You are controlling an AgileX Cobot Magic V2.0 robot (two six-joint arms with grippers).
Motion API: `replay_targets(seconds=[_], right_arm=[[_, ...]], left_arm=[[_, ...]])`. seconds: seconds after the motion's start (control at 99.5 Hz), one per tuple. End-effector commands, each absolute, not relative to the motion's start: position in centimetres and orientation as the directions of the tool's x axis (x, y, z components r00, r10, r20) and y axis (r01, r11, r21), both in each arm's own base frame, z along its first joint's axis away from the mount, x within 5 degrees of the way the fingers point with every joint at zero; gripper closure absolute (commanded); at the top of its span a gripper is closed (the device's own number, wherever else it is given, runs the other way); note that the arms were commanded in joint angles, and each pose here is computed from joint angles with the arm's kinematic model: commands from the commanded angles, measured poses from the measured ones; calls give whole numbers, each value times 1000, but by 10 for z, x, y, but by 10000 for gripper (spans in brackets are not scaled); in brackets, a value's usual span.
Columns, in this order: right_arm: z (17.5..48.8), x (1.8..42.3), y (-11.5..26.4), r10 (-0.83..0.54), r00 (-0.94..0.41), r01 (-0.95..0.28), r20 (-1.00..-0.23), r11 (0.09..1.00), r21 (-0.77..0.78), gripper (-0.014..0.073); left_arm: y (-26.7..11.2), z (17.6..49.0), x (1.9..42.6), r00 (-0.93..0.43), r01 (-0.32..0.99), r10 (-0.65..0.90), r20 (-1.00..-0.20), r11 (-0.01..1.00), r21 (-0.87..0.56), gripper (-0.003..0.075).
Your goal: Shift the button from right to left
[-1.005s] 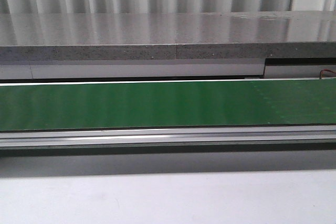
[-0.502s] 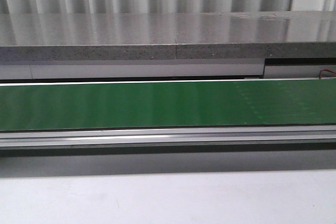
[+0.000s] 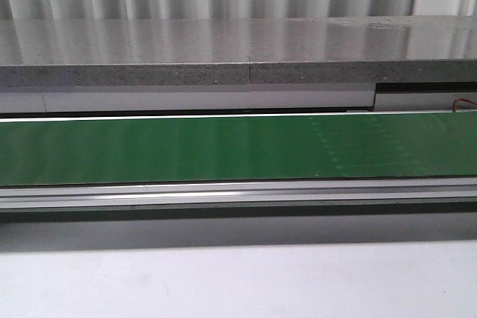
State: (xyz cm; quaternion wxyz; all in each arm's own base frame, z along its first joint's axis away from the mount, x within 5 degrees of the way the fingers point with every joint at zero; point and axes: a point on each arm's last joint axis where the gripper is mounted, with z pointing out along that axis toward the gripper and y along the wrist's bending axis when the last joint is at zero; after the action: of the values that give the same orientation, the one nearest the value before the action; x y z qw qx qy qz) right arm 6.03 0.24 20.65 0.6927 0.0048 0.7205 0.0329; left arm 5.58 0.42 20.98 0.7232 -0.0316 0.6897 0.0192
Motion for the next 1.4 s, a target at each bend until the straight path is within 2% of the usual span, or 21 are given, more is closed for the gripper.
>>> replay_targets(seconds=[0.0, 1.386], right_arm=[[217, 57, 3, 70, 90, -51, -993, 997, 66, 663], [211, 54, 2, 84, 99, -52, -992, 995, 80, 663]], left_arm=[[3, 211, 53, 140, -50, -20, -990, 998, -27, 740], [3, 211, 53, 140, -50, -20, -990, 998, -27, 740]])
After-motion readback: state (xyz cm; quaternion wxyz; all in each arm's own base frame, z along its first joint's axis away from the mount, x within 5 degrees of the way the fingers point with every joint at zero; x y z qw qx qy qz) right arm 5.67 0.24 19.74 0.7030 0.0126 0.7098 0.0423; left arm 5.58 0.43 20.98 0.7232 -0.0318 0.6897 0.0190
